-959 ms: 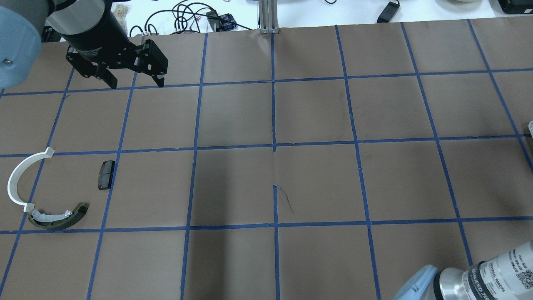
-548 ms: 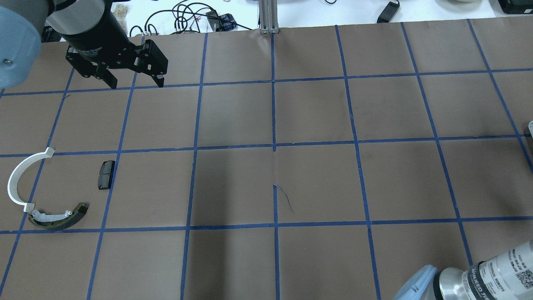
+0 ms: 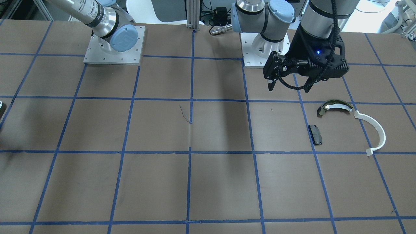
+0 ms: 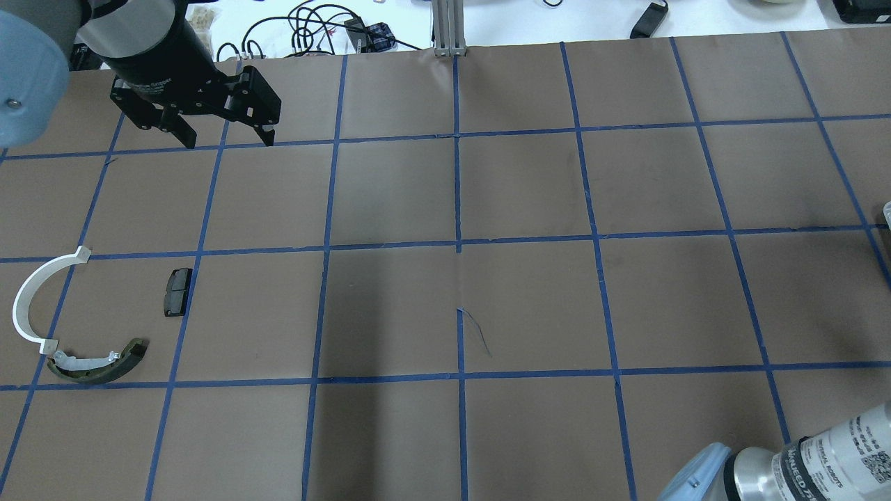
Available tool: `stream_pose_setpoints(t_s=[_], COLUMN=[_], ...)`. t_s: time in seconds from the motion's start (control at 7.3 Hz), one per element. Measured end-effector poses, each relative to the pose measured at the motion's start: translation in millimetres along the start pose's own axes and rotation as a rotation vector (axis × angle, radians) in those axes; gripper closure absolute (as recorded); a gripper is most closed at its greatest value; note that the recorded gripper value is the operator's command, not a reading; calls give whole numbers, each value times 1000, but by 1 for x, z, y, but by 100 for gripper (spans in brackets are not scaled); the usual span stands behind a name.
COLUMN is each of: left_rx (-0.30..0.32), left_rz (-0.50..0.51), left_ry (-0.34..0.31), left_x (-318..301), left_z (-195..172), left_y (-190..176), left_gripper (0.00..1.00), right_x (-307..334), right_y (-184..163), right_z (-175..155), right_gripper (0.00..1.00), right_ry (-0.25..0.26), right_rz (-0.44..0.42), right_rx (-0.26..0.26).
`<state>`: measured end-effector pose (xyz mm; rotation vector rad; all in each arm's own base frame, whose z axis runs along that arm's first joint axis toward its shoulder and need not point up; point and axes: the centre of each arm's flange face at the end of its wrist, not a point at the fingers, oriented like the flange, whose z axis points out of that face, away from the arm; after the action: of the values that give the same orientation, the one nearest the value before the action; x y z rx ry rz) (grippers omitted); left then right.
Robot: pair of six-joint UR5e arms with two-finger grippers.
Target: Place bearing gear from tray to pile
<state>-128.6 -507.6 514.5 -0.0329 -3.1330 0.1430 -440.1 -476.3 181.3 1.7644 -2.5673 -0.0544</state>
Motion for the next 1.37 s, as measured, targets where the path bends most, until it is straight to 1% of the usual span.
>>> stream_pose_setpoints(t_s=[0.14,0.27,0.41,0.55,0.69,0.82,0.96,1.1,1.37], left_rx=[0,0,0,0,0,0,0,0,0], left_rz=[0,0,0,0,0,-1,0,0,0], left_ry=[0,0,0,0,0,0,0,0,-1], left_x=[0,0,0,0,0,0,0,0,0], left_z=[0,0,0,0,0,0,0,0,0], left_y=[0,0,0,0,0,0,0,0,0], left_gripper=[0,0,0,0,0,0,0,0,0], right_x=[0,-2,-4,-5,-2,1,3,-1,-25], right_y=[-3,-11,-31,-65,-107,-159,-214,-276,-390], right_z=[-6,-28,-60,-90,-110,-123,-131,-135,-142], right_gripper=[100,100,100,100,100,100,100,100,100], right_ry=[-8,-14,-21,-25,-22,-12,-3,-5,-28], right_rz=[-3,17,82,182,278,382,482,585,809], right_rx=[-16,-28,-26,-21,-21,-24,-27,-28,-3])
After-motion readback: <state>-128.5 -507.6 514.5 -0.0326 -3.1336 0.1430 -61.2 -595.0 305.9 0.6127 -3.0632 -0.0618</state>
